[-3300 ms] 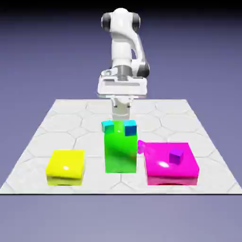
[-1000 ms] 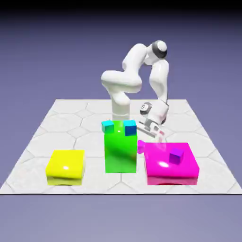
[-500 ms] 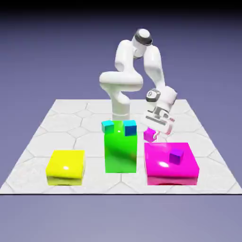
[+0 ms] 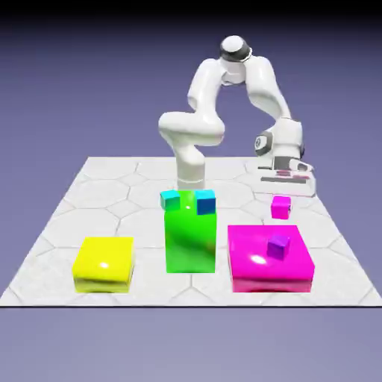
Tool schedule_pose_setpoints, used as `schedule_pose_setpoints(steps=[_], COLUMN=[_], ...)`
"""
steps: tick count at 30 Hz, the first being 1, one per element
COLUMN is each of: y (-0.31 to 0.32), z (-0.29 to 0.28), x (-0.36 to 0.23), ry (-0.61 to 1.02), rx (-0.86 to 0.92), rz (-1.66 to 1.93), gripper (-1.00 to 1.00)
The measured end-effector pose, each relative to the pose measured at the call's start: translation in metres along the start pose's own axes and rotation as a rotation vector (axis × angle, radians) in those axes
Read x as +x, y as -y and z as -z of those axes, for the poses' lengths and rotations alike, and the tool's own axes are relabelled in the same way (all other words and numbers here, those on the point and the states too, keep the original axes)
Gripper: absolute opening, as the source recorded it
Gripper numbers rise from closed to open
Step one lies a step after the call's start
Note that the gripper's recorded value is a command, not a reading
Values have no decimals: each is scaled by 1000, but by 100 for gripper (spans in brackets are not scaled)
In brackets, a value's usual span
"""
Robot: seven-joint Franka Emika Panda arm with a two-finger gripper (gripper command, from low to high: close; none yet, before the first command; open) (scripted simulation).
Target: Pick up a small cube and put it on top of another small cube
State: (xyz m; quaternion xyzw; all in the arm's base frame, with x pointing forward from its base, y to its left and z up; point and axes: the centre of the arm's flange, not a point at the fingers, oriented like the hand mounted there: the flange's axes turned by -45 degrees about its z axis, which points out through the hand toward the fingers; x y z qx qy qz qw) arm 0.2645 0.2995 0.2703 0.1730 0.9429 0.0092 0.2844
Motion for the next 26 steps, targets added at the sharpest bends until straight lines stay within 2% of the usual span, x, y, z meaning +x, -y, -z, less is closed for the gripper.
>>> schedule_pose_setpoints(steps=[11, 25, 26], y=[-4, 1, 1], z=[-4, -76, -77], x=[-104, -94, -94], ry=[156, 152, 152], rx=[-67, -50, -51], rz=[240, 260, 259], gripper=[-100, -100, 100])
